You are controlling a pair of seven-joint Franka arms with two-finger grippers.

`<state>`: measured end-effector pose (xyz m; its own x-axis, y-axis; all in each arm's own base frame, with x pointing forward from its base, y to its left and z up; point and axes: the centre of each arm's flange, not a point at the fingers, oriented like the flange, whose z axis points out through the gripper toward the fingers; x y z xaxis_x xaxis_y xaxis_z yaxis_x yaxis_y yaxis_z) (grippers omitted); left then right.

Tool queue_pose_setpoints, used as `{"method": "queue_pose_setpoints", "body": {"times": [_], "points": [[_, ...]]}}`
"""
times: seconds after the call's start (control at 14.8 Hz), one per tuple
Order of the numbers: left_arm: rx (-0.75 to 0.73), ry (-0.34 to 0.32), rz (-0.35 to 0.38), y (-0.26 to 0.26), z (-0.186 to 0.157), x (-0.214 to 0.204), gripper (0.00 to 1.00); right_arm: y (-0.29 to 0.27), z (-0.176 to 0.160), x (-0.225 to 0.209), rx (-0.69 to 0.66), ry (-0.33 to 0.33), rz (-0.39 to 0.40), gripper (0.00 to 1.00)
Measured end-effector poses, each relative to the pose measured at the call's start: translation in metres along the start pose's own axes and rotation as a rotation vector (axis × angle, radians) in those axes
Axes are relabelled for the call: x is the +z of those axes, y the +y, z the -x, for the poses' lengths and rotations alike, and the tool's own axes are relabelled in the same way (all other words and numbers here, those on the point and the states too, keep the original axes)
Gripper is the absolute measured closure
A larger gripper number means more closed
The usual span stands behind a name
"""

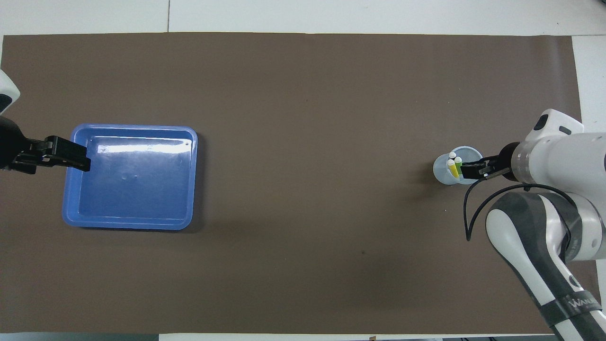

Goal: Transfer and insert pens with both arms

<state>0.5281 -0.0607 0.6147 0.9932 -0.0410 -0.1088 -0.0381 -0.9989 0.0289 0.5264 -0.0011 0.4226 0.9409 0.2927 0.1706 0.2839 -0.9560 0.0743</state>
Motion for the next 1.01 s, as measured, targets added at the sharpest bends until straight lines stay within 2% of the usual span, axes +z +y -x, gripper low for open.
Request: {"method": "queue_pose_setpoints", "body": {"times": [0.13,0.27,0.61,1.01], "points": [[-0.002,-0.002,-0.001,-0.001,-0.002,0.002,0.0,0.007,-0.007,-0.019,0.008,0.026,0.01,0.0],[-0.008,0.001,-0.001,-0.004,-0.002,0.001,0.0,0.017,-0.011,-0.045,0.024,0.017,0.012,0.0],[-0.021,0.001,0.001,-0.011,-0.002,0.001,0.0,0.031,-0.025,-0.125,0.189,-0.045,0.002,0.0],[-0.021,0.001,0.001,-0.011,-0.002,0.001,0.0,0.023,-0.054,-0.18,0.333,-0.135,-0.012,0.0]]}}
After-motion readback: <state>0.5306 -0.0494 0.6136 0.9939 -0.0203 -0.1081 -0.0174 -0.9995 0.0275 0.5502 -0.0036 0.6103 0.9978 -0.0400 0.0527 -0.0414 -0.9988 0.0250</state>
